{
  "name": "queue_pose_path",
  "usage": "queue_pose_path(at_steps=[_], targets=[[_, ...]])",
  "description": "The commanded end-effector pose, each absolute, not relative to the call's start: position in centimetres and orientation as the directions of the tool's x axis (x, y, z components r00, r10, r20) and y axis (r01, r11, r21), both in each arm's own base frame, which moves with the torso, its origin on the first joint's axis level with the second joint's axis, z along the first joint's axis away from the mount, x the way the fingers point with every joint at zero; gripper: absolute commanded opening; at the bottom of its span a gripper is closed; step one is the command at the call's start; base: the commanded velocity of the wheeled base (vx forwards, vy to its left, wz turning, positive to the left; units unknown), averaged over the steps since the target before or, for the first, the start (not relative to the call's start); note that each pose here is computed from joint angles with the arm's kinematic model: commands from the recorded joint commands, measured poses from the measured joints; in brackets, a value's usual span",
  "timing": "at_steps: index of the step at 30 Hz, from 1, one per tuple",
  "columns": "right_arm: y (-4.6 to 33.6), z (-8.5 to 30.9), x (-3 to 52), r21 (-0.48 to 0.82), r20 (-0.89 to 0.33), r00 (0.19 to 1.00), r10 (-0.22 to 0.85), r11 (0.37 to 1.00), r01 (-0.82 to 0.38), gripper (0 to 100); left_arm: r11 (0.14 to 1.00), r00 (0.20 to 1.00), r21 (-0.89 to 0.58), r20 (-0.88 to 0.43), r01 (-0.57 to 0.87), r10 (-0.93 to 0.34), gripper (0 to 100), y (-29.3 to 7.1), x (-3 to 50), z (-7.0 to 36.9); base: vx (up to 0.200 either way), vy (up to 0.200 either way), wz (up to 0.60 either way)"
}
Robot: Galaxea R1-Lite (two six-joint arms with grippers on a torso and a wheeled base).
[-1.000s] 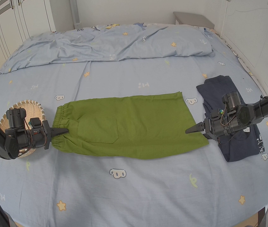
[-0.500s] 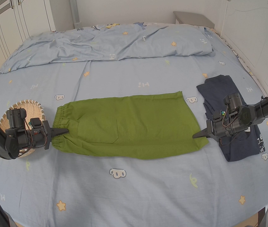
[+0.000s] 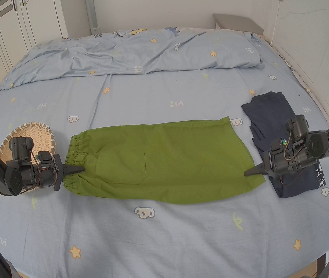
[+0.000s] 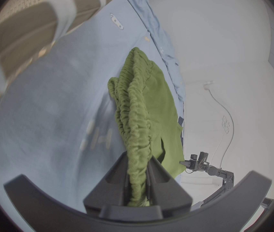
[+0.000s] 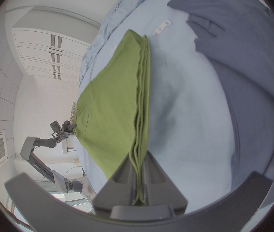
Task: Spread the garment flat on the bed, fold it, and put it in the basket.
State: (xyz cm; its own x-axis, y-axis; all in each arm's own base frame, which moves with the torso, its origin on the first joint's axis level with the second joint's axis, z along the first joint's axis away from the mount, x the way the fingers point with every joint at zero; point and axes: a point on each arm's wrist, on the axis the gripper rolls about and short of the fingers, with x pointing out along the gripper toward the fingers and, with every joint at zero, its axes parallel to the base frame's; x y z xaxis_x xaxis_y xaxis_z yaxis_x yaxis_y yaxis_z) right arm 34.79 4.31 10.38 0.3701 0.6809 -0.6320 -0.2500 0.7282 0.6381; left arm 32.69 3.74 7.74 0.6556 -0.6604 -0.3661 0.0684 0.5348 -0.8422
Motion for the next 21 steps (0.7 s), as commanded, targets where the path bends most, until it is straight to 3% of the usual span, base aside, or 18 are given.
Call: queue_pose_path(at_steps=[1,5,16,21], targets=[[4.0,9.5,30.4,0.631,-0.666,0.316,0.676,0.736,-0.245,0,0.568,0.620,-0.821,-0.419,0.052,-0.663,0,3.6,30.3,7.6,0.000,0.000,0.00],[4.1,7.8,27.2,0.634,-0.696,0.247,0.674,0.739,-0.229,0,0.601,0.596,-0.799,-0.469,0.028,-0.651,0,4.0,27.3,6.8,0.000,0.000,0.00],[4.6,6.8,20.1,0.637,-0.697,0.203,0.687,0.724,-0.264,0,0.660,0.588,-0.751,-0.534,0.000,-0.608,0,4.9,20.8,5.1,0.000,0.000,0.00],[4.4,6.2,18.0,0.641,-0.701,0.187,0.688,0.723,-0.256,0,0.683,0.547,-0.730,-0.569,0.007,-0.614,0,4.5,18.9,3.7,0.000,0.000,0.00]])
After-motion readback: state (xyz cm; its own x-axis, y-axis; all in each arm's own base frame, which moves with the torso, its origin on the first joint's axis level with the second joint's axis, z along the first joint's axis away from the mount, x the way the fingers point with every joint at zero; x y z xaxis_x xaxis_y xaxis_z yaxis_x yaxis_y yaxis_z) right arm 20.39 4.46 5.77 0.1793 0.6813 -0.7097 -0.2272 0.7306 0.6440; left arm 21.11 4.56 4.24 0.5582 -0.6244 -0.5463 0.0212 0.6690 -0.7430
